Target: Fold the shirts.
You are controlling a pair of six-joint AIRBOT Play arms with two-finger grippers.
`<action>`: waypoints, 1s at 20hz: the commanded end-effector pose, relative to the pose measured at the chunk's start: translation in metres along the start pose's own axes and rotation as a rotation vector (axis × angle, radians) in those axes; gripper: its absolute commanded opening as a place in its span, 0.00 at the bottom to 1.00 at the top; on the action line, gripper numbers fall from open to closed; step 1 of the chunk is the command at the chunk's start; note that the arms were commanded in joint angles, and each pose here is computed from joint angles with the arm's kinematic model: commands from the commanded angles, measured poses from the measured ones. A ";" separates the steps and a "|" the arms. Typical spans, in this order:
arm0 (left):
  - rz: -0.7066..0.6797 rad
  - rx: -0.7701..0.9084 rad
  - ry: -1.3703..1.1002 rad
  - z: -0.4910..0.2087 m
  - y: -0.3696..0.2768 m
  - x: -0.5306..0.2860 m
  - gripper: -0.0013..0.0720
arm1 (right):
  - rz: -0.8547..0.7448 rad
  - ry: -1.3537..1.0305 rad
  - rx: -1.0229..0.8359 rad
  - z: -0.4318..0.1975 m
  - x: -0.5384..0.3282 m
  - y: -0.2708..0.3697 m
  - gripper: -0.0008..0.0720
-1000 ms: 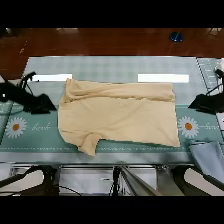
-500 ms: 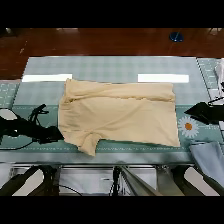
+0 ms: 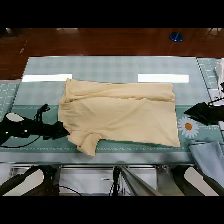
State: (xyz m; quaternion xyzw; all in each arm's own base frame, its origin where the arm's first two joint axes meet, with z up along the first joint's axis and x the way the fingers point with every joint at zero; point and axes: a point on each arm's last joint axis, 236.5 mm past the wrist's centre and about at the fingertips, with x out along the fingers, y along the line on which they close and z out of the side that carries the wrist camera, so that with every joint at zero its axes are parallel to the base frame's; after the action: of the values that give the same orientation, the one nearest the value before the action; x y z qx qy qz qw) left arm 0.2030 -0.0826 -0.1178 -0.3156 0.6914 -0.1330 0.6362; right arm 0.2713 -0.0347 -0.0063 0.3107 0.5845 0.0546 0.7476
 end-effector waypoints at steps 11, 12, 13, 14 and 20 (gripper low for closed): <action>0.002 0.058 -0.001 0.005 0.008 0.009 0.05 | -0.202 0.266 0.083 -0.072 -0.023 -0.036 0.81; 0.003 0.058 -0.001 0.005 0.008 0.009 0.05 | -0.215 0.281 0.087 -0.073 -0.022 -0.041 0.81; 0.003 0.058 -0.001 0.005 0.008 0.009 0.05 | -0.204 0.302 0.099 -0.077 -0.017 -0.042 0.80; 0.003 0.058 -0.001 0.005 0.008 0.009 0.05 | -0.181 0.324 0.113 -0.080 -0.011 -0.040 0.79; -0.002 0.057 0.007 0.003 0.007 0.009 0.05 | -0.139 0.450 0.171 -0.116 0.021 -0.051 0.79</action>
State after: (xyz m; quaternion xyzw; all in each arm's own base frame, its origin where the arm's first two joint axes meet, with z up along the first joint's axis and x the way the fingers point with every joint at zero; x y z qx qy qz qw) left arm 0.1989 -0.0897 -0.1233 -0.3098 0.6943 -0.1671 0.6277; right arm 0.1715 -0.0227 -0.0492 0.3115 0.7439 0.0238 0.5908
